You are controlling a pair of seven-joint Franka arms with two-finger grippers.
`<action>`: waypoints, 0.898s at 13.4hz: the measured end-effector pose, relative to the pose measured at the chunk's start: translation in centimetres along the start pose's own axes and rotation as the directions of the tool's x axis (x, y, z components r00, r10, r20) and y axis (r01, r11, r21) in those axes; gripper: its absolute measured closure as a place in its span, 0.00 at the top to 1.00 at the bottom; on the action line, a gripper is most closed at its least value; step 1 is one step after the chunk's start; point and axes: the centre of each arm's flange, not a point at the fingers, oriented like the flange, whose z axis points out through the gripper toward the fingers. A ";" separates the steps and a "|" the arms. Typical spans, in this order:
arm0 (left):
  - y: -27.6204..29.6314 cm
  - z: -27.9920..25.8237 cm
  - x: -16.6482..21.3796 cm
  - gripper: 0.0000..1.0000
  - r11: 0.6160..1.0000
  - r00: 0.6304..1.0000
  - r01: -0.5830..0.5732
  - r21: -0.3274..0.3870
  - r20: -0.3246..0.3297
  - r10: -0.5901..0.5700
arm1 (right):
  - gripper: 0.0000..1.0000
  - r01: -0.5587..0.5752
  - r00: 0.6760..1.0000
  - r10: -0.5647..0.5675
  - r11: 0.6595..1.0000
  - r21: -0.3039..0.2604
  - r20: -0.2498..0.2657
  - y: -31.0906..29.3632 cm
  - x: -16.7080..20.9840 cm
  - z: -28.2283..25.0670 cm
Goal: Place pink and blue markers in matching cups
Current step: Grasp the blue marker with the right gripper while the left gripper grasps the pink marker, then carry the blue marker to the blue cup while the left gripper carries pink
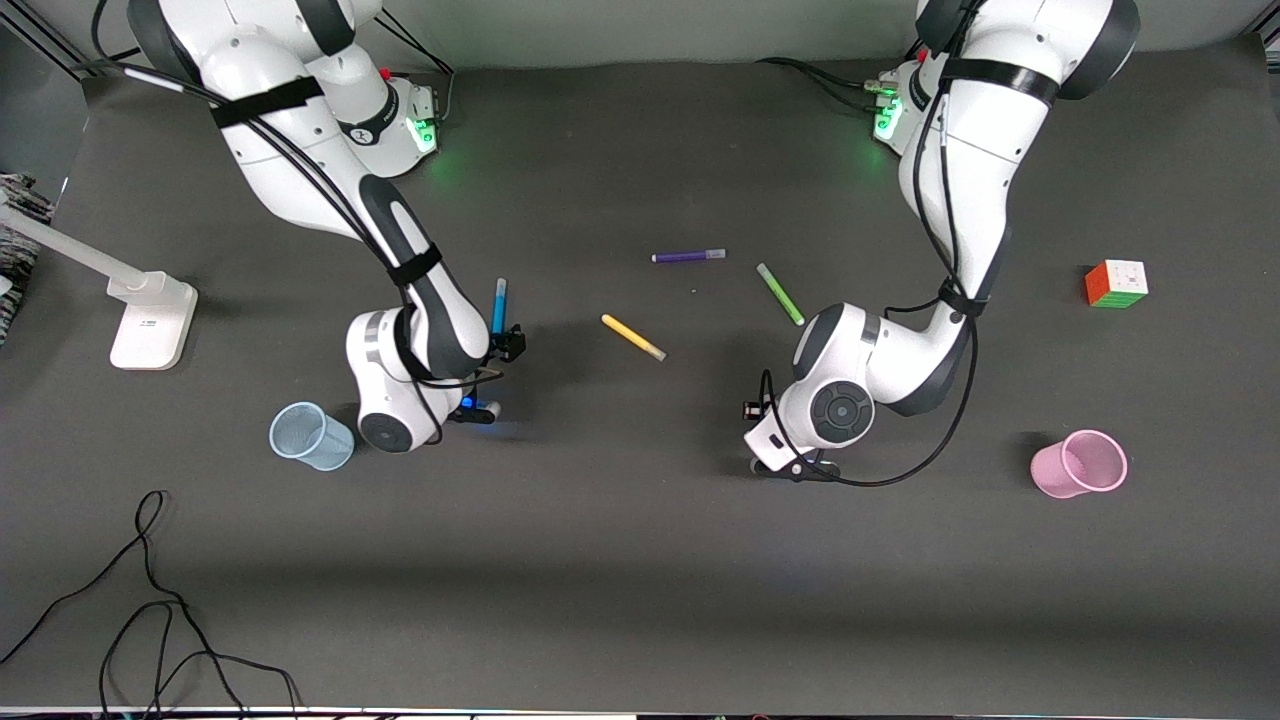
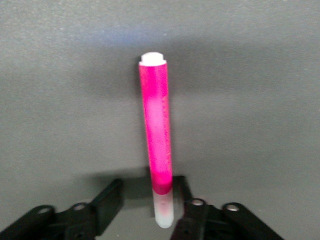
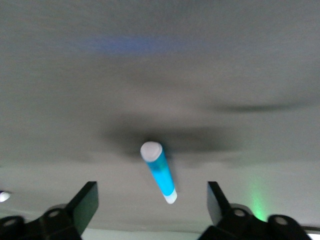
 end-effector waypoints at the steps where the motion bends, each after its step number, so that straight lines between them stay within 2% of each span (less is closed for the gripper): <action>1: 0.4 -0.1 -0.1 0.30 1.000 1.000 0.000 0.001 -0.002 0.000 | 0.93 -0.002 1.000 0.002 1.000 -0.004 0.007 0.0 0.2 0.5; 2: 0.7 -0.2 -0.2 0.20 1.000 1.000 0.003 -0.001 -0.004 -0.003 | 0.85 -0.004 1.000 0.004 1.000 -0.005 0.010 0.1 0.3 0.6; 3: 0.9 -0.4 -0.3 0.18 1.000 1.000 0.007 -0.001 -0.005 -0.007 | 0.72 -0.004 1.000 0.004 1.000 -0.004 0.009 0.1 0.3 0.6; 6: 0.4 -0.6 -0.1 0.18 1.000 1.000 0.023 0.004 -0.001 -0.023 | 0.39 -0.005 1.000 0.005 1.000 -0.002 0.005 0.2 0.3 0.4; 7: -0.2 -1.6 0.1 0.18 0.999 0.999 0.031 0.011 0.013 -0.031 | 0.31 -0.007 1.000 0.007 1.000 0.000 0.003 0.3 0.4 0.3; 8: -1.1 -3.4 0.5 0.18 0.999 0.998 0.045 0.019 0.038 -0.046 | 0.17 -0.008 1.000 0.008 1.000 0.003 0.002 0.4 0.4 0.2; 12: -10.3 -17.2 1.8 0.18 0.995 0.984 0.095 0.022 0.150 -0.098 | 0.16 -0.005 1.000 0.005 1.000 0.009 -0.020 0.2 0.6 -0.5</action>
